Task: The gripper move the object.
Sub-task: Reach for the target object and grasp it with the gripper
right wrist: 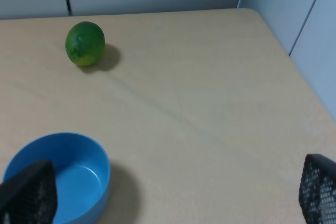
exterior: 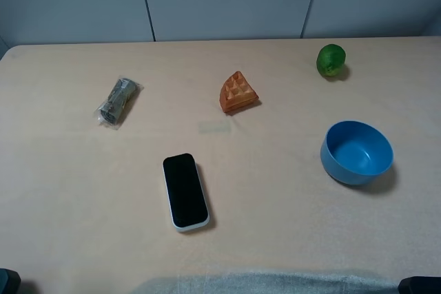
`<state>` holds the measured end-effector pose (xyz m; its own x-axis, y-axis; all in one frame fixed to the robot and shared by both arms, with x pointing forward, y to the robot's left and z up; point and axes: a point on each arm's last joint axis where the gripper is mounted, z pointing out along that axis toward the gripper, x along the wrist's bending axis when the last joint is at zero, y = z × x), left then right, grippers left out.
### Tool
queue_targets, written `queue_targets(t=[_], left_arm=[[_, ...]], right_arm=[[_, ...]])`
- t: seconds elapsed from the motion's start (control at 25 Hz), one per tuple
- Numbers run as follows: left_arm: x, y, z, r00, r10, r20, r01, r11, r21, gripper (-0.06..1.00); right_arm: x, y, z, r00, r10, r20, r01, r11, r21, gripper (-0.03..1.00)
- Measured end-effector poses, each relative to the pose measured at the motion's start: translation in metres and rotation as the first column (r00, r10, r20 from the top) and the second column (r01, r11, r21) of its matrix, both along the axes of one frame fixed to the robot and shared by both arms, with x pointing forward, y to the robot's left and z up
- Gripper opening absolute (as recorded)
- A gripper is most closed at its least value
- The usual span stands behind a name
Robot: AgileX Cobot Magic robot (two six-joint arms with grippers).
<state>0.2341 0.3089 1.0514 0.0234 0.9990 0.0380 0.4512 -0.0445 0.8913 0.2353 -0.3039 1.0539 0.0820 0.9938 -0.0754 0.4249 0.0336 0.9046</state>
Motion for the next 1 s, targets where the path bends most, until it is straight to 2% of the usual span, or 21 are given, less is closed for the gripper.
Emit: queue_targets(t=[1.0], left_arm=[[0.0000, 0.0000, 0.0000, 1.000, 0.000, 0.000, 0.000, 1.000, 0.000, 0.83]], right_arm=[[0.0022, 0.0000, 0.0012, 1.000, 0.001, -0.014, -0.001, 1.000, 0.001, 0.70]])
